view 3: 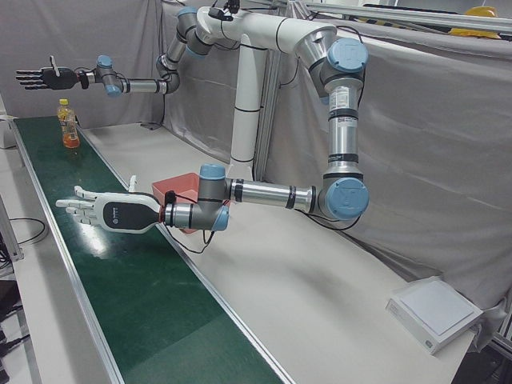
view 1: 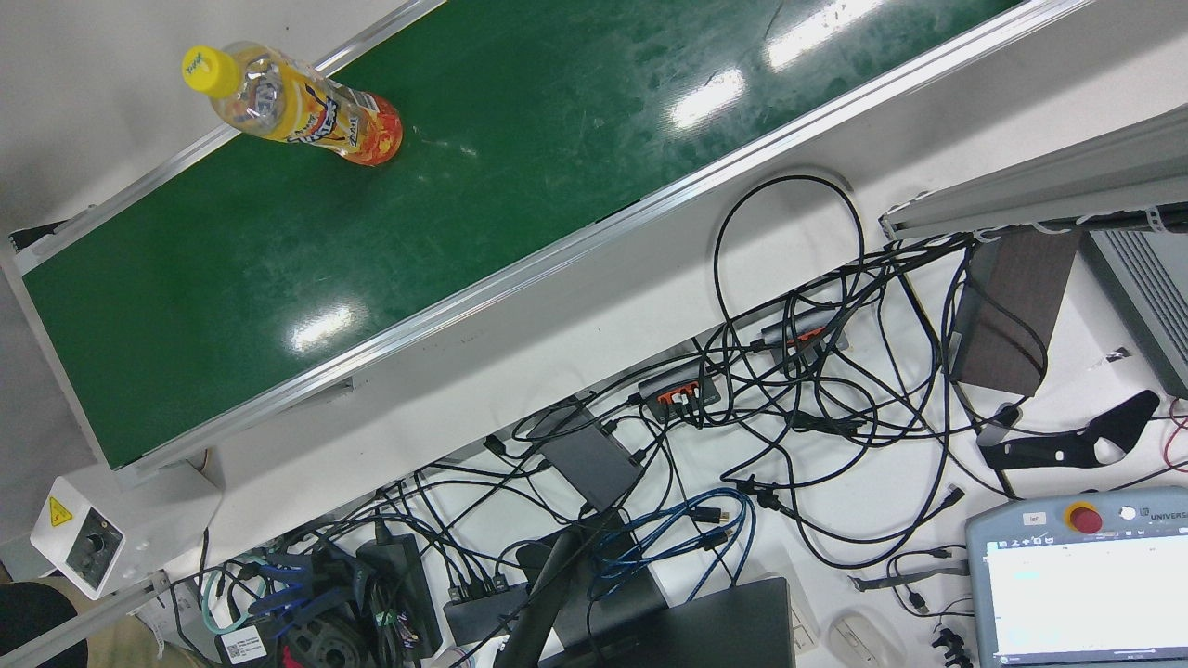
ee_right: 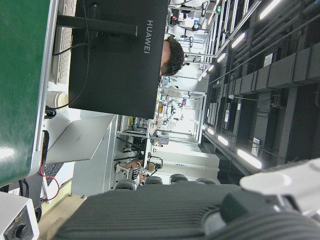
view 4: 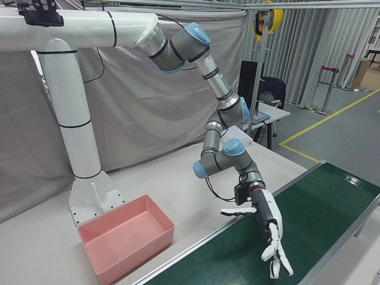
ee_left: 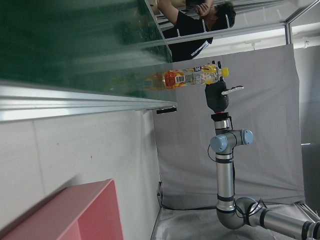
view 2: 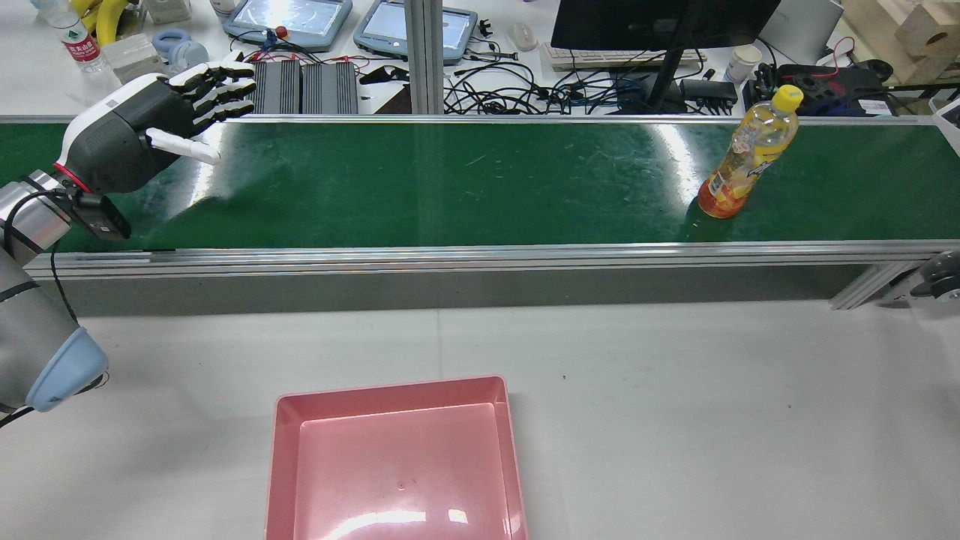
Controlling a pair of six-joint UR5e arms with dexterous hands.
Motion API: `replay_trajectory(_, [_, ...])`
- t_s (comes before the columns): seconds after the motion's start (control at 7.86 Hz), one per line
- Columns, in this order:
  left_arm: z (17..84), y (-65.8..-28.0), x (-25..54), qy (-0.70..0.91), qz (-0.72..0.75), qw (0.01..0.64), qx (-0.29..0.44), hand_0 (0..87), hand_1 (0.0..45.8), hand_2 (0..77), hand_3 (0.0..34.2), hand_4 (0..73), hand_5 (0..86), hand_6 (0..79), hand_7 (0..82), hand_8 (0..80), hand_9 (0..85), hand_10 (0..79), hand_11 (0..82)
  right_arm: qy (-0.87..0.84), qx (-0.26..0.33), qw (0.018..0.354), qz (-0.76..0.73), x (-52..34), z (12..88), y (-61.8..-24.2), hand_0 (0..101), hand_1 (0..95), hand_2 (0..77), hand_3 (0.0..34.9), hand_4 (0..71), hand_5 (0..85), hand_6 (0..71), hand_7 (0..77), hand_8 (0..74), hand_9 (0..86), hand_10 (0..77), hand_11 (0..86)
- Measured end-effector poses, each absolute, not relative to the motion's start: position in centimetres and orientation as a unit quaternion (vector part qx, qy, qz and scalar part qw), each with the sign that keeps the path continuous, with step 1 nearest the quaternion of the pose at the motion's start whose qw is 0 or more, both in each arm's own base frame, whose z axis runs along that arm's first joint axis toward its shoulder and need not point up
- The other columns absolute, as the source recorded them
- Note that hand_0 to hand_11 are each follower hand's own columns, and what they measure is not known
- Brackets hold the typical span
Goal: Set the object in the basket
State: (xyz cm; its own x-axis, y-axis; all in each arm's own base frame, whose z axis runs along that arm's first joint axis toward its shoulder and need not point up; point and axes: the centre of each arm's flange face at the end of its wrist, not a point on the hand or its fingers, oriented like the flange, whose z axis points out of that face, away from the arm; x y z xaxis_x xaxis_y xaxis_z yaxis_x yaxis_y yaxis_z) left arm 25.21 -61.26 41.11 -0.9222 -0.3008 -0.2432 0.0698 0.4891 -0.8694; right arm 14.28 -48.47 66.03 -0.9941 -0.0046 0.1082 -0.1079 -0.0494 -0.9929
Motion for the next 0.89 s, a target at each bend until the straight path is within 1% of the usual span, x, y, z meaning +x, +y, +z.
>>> replay_trajectory(0.38, [41.14, -61.20, 25.36, 0.843, -0.501, 0.186, -0.068, 54.6, 15.8, 0.5, 3.8, 13.1, 25.6, 1.6, 1.6, 10.4, 10.9, 8.7, 14.7, -0.688, 0.041, 0.036, 0.723, 14.28, 66.03, -48.47, 0, 0.0, 0.5, 0.0, 0.0, 0.0, 0.0, 0.5, 0.0, 0.0, 0.0, 0.0])
replay_trajectory(0.51, [41.20, -61.17, 25.48, 0.842, -0.501, 0.187, -0.068, 54.4, 15.8, 0.5, 3.0, 13.1, 25.6, 1.6, 1.6, 10.4, 10.9, 8.7, 14.7, -0.688, 0.041, 0.036, 0.723, 14.28, 66.03, -48.47, 0, 0.0, 0.5, 0.0, 0.0, 0.0, 0.0, 0.5, 0.0, 0.0, 0.0, 0.0])
replay_trajectory(0.89, [41.03, -61.34, 25.10, 0.843, -0.501, 0.184, -0.068, 54.5, 15.8, 0.5, 2.6, 13.1, 25.6, 1.6, 1.6, 10.4, 10.9, 8.7, 14.7, -0.688, 0.041, 0.036, 0.723, 14.28, 66.03, -48.47, 0, 0.0, 0.5, 0.1, 0.0, 0.0, 0.0, 0.5, 0.0, 0.0, 0.0, 0.0])
